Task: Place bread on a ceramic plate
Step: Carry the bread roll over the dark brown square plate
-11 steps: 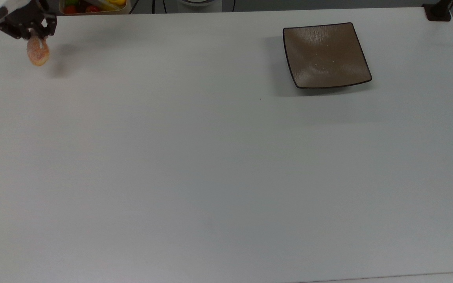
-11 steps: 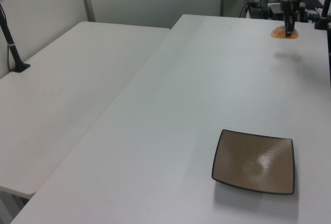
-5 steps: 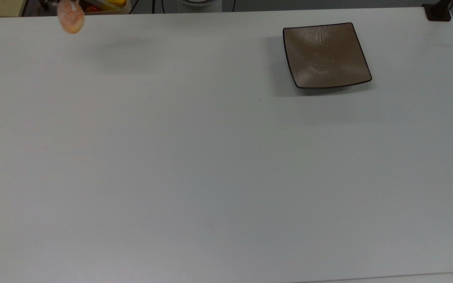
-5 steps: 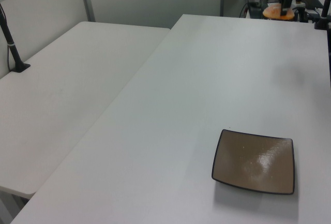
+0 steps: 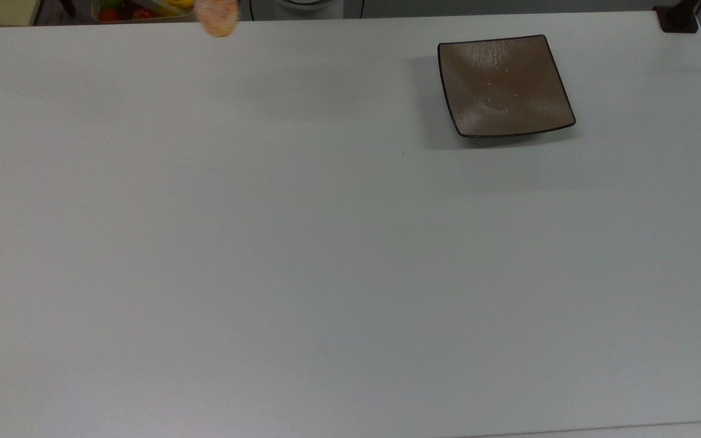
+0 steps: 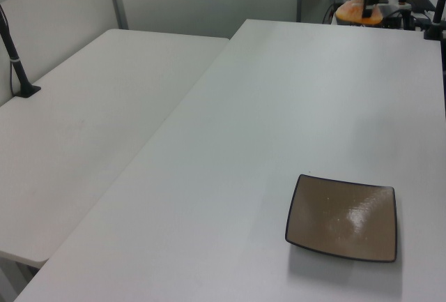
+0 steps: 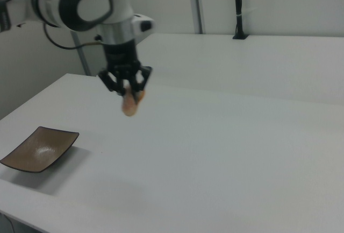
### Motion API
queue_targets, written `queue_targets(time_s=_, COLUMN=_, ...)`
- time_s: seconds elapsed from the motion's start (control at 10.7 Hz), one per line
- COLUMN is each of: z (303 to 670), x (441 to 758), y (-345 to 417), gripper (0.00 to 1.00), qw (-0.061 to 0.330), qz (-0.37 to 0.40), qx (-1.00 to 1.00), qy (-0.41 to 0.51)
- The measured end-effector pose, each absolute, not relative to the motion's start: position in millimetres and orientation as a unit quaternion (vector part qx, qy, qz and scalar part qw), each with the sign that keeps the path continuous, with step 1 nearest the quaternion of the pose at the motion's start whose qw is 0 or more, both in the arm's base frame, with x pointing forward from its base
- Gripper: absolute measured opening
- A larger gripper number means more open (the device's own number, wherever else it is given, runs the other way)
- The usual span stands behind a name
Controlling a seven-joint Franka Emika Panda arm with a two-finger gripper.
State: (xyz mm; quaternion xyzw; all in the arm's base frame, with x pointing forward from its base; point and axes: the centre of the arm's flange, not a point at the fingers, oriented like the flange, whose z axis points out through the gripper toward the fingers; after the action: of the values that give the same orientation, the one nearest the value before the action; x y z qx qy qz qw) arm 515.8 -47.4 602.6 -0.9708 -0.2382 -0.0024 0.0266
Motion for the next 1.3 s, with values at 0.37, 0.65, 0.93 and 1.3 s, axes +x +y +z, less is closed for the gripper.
queue_targets(time_s=0.37, z=598, x=506, y=97, gripper=0.24, qw=0.032, qz=0.018, qx=-0.968, qy=-0.249)
queue_targets(time_s=0.65, z=582, x=488, y=173, gripper=0.31, qw=0.058, qz=0.041, qx=-0.968, qy=-0.239)
queue_targets(time_s=0.93, z=543, x=471, y=239, gripper=0.34, qw=0.060, qz=0.089, qx=-0.968, qy=-0.227)
queue_targets(time_s=1.3, z=470, x=452, y=328, gripper=0.37, qw=0.061, qz=0.085, qx=-0.977, qy=-0.184)
